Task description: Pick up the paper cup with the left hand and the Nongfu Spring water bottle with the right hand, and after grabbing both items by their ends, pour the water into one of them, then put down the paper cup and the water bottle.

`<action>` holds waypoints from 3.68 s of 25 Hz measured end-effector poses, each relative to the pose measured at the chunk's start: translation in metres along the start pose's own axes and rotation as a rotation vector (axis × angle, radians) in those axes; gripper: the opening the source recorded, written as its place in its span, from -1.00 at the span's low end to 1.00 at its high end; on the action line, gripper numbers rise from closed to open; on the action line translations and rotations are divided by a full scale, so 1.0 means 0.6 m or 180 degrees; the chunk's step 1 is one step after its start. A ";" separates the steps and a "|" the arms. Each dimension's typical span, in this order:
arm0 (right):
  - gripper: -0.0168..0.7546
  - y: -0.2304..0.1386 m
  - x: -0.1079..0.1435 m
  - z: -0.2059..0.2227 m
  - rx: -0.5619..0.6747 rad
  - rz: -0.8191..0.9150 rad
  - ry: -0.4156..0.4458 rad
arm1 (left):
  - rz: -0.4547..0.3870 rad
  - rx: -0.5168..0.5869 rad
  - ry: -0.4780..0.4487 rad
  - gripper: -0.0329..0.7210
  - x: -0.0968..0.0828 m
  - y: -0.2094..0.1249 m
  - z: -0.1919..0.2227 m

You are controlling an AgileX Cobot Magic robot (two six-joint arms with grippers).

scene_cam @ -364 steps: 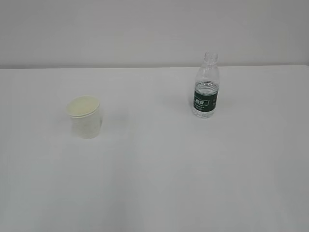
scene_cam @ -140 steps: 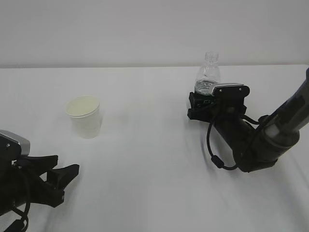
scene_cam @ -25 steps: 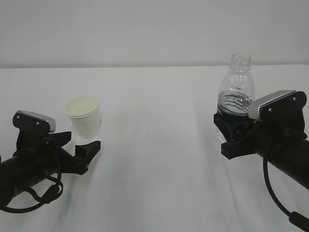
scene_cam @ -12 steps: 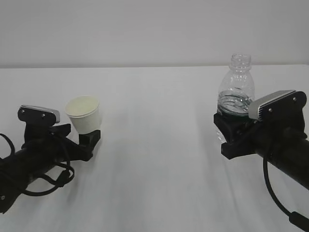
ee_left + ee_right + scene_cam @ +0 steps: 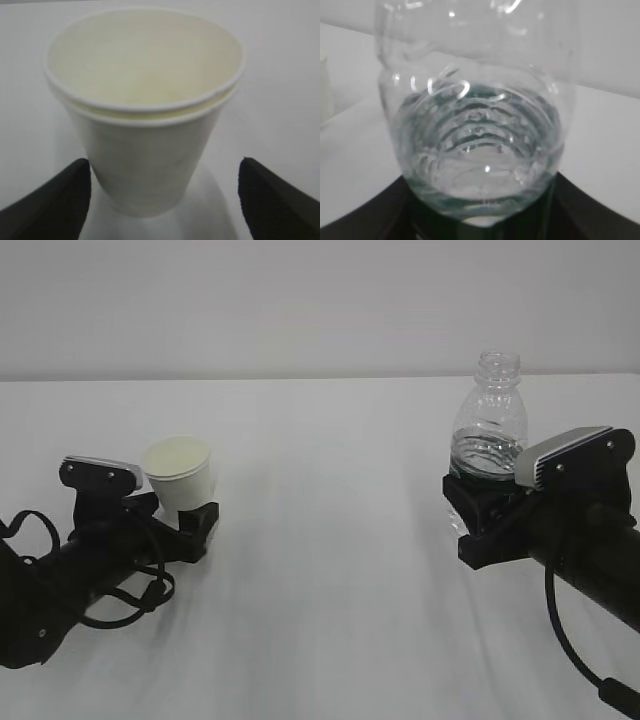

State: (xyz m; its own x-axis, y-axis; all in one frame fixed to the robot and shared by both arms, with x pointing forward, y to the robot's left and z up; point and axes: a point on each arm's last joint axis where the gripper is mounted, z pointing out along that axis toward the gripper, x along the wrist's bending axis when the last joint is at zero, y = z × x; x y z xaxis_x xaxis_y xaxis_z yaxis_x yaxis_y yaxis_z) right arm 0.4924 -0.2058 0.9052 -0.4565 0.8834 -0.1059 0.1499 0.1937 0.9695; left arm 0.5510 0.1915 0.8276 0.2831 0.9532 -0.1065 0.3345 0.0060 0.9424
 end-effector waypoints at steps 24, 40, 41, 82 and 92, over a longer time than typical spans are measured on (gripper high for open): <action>0.12 0.000 0.000 0.000 0.0000 0.0000 0.0000 | -0.0053 -0.0279 0.0064 0.83 0.001 0.025 0.043; 0.12 0.000 0.000 0.000 0.0000 0.0000 0.0000 | -0.0059 -0.0282 0.0075 0.53 0.001 0.025 0.044; 0.12 0.000 0.000 0.000 0.0000 0.0000 0.0000 | -0.0059 -0.0282 0.0075 0.51 0.001 0.025 0.044; 0.12 0.000 -0.001 0.000 0.0002 0.0010 -0.0031 | 0.0528 -0.0138 -0.1573 0.34 -0.076 0.026 0.025; 0.12 0.000 -0.004 0.000 0.0005 0.0030 -0.0075 | 0.0470 -0.0152 -0.1987 0.34 -0.096 0.053 0.008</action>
State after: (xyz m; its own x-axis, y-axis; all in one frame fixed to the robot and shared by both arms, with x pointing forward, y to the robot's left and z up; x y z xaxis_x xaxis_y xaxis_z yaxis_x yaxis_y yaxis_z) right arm 0.4934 -0.2077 0.9053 -0.4344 0.8949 -0.1021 0.1555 0.1862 0.9701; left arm 0.5497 0.1352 0.8619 0.7978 0.5897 -0.1255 0.2157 -0.0848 0.9728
